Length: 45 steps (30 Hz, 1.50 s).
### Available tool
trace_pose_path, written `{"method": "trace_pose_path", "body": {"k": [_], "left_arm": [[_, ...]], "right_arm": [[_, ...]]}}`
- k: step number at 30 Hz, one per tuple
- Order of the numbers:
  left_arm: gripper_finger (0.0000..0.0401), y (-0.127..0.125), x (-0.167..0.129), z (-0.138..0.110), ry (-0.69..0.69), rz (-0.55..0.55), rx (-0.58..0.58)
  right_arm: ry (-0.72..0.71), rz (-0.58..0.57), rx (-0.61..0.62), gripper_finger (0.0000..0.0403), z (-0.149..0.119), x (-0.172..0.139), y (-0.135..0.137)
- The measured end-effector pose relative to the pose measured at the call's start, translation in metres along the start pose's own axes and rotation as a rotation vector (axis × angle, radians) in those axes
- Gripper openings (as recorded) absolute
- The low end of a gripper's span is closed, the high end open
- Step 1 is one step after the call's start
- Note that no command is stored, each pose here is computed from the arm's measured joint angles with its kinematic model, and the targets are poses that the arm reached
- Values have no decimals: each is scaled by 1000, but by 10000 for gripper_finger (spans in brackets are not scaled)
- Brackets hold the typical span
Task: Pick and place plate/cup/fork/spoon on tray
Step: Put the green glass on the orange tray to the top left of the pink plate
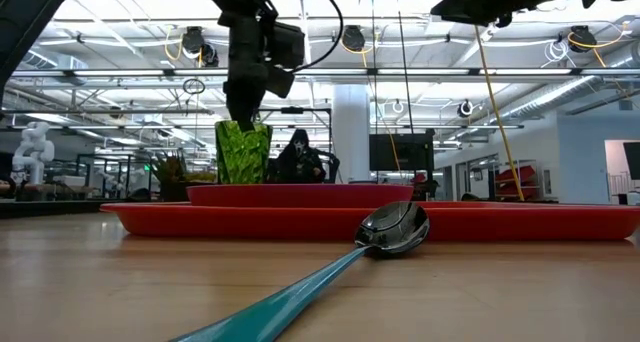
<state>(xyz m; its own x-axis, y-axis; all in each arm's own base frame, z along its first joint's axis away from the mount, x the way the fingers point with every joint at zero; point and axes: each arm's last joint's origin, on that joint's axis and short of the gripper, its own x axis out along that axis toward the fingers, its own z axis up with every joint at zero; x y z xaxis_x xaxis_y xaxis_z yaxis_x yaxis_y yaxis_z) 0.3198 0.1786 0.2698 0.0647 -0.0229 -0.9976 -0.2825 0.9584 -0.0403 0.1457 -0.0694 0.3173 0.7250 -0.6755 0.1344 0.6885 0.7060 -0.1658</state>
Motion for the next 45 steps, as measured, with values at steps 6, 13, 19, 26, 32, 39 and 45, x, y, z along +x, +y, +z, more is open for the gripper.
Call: {"method": "trace_pose_path", "body": {"k": [6, 13, 19, 26, 32, 39, 45], "left_arm": [[8, -2, 0, 2, -14, 2, 11], [8, -2, 0, 3, -18, 24, 16], [9, 1, 0, 4, -31, 34, 10], [8, 1, 0, 4, -32, 34, 2], [14, 1, 0, 4, -31, 33, 2], [8, 0, 0, 4, -31, 33, 0], [9, 0, 0, 4, -31, 34, 6]], "right_arm": [[0, 0, 0, 208, 0, 0, 0], [-1, 1, -1, 208, 0, 0, 0], [0, 1, -1, 208, 0, 0, 0], [-1, 1, -1, 208, 0, 0, 0], [-7, -1, 1, 208, 1, 0, 0], [-7, 0, 1, 208, 1, 0, 0], [-7, 0, 0, 208, 1, 0, 0]]}}
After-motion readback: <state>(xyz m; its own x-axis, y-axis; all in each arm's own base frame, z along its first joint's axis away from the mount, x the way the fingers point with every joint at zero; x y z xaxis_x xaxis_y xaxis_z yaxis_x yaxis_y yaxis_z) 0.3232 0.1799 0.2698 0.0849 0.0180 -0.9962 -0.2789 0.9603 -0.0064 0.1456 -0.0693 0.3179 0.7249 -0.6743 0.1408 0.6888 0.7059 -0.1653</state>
